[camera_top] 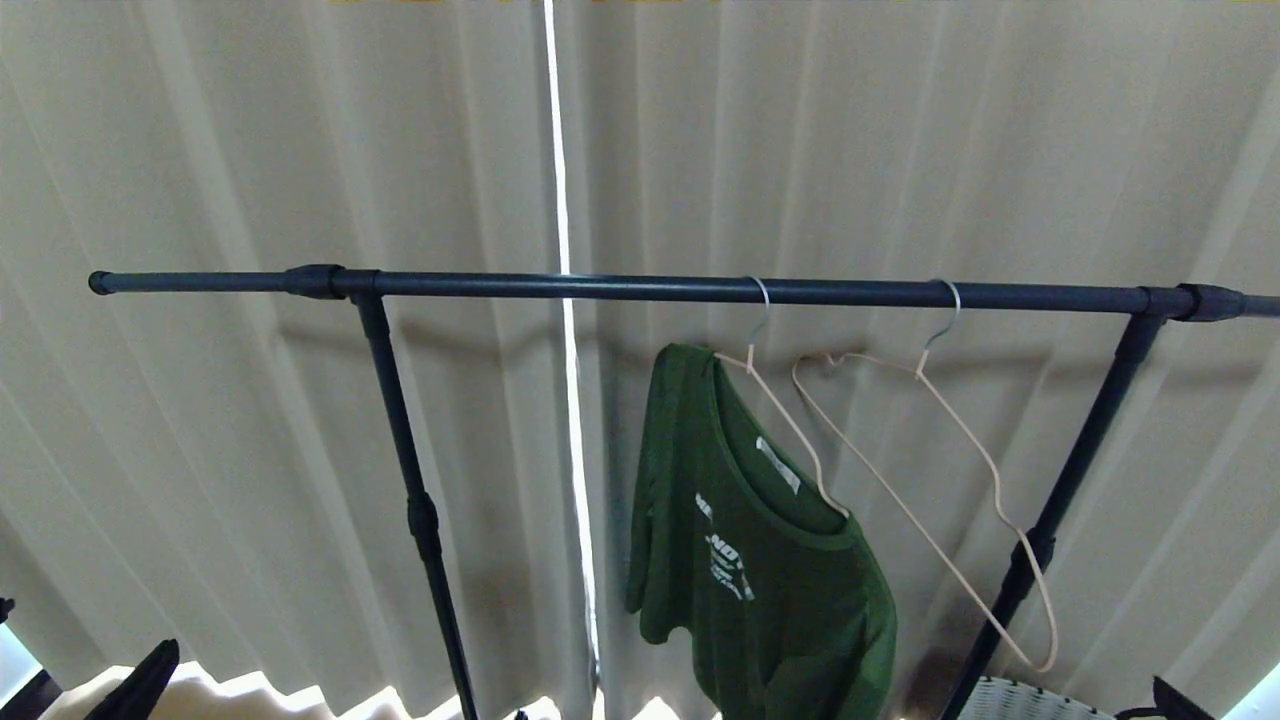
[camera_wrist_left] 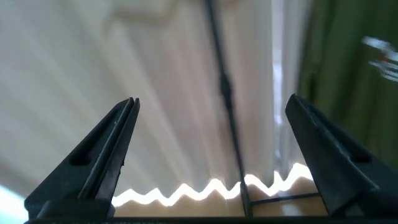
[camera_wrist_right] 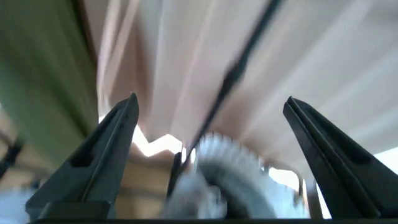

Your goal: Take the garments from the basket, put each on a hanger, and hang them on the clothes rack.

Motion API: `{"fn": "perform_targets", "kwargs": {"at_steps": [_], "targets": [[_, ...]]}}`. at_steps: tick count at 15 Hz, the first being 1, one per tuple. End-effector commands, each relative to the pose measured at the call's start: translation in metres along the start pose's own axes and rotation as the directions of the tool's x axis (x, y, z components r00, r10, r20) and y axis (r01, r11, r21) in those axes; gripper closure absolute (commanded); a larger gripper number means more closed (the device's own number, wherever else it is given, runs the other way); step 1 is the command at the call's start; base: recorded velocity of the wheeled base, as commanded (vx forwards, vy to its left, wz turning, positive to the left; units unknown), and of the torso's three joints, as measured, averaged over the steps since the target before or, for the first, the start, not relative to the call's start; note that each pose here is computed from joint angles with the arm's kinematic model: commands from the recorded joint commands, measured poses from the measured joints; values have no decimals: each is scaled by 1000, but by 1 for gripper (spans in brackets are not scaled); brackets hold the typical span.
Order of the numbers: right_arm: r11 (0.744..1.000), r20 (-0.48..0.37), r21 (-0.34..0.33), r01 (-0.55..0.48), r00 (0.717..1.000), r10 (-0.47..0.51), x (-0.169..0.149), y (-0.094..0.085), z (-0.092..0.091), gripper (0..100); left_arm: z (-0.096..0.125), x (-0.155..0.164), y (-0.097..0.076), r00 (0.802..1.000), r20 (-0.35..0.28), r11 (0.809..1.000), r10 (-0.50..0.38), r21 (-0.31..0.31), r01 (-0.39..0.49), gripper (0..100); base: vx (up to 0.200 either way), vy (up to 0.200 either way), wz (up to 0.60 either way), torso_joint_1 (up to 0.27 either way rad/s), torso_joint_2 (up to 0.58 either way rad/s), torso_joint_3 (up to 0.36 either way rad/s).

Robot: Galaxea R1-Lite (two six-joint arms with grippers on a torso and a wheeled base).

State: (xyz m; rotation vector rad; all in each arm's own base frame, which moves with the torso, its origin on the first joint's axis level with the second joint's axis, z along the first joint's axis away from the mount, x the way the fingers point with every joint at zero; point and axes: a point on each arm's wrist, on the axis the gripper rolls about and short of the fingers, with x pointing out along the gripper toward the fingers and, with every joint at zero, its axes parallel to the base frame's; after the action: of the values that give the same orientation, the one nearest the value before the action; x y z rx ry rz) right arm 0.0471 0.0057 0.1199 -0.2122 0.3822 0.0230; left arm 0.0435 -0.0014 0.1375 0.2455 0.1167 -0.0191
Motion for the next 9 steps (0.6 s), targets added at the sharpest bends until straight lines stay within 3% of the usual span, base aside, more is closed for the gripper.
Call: {"fn": "perform_targets", "kwargs": {"at_steps": [1,3,4,5,7,8,9], "targets": [[997,54,44,60,997,-63,-31,-4,-32,0,-20,-13,-1,992,-5,989,125,-73,-125,0,0,0,0,0,0,0],[991,21,64,114,993,-115,-41,-2,-51,0,-33,-27,-4,982,-11,978,187,-91,-187,0,0,0,0,0,0,0],[990,36,79,121,992,-124,-43,-2,-51,0,-40,-33,-7,982,-16,978,187,-91,-188,0,0,0,0,0,0,0],[987,70,108,119,989,-127,-46,-2,-53,0,-55,-46,-12,983,-11,979,181,-88,-181,0,0,0,0,0,0,0],[986,171,136,92,978,-115,-53,-2,-58,0,-62,-52,-16,988,-5,982,158,-102,-157,0,0,0,0,0,0,0],[984,188,163,69,977,-100,-53,-2,-60,0,-62,-52,-16,988,-7,979,154,-134,-153,0,0,0,0,0,0,0],[968,190,247,50,977,-99,-51,-1,-61,0,-62,-52,-17,992,-2,976,130,-178,-128,0,0,0,0,0,0,0]]}}
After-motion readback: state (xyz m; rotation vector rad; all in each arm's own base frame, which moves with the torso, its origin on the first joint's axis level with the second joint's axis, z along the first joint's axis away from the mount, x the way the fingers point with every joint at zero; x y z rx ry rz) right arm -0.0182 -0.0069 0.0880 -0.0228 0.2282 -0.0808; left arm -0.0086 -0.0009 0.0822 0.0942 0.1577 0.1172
